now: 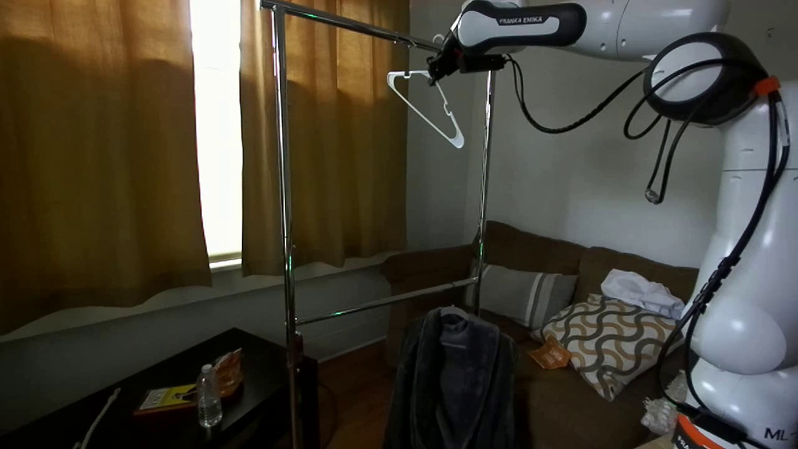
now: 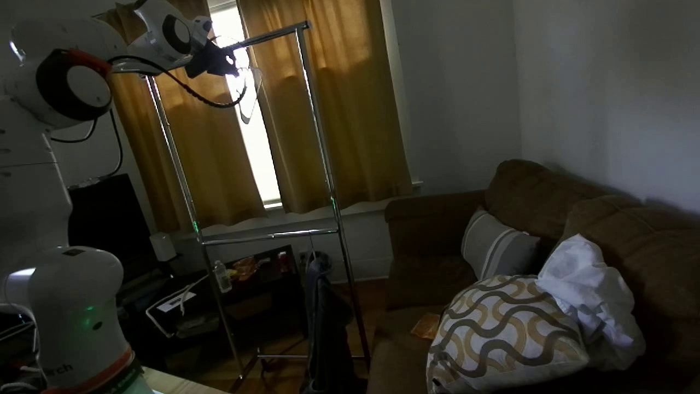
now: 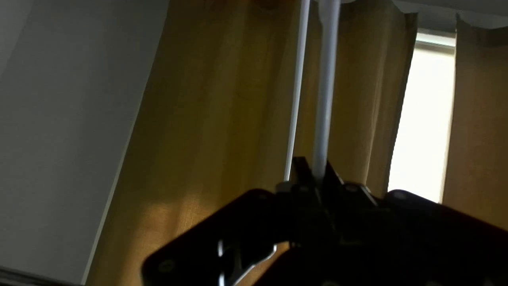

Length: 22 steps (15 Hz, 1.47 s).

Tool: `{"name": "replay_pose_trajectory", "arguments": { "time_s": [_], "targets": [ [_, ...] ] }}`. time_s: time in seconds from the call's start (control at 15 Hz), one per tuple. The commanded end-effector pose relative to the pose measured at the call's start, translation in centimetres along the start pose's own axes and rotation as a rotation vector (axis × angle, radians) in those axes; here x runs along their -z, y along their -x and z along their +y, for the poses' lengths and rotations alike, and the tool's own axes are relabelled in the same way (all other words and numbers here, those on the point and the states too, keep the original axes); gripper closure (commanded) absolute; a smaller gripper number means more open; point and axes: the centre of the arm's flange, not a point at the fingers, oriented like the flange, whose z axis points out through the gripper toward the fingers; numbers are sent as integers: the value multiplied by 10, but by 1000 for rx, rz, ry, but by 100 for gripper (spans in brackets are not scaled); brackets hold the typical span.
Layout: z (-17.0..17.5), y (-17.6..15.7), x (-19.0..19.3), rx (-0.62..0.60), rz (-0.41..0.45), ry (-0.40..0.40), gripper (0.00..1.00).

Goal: Move the white hanger to the top rail

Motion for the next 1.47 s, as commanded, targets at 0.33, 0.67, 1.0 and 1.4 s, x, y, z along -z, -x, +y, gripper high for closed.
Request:
{"name": "replay_pose_trajectory", "arguments": {
  "time_s": [0.33, 0.67, 1.0, 1.4],
  "targets": [
    [-1, -8, -7, 6, 17, 4, 92],
    [-1, -9, -6, 5, 21, 4, 92],
    [4, -11, -2, 5, 26, 5, 98],
    [27, -25, 6, -27, 65, -2, 98]
  ]
}}
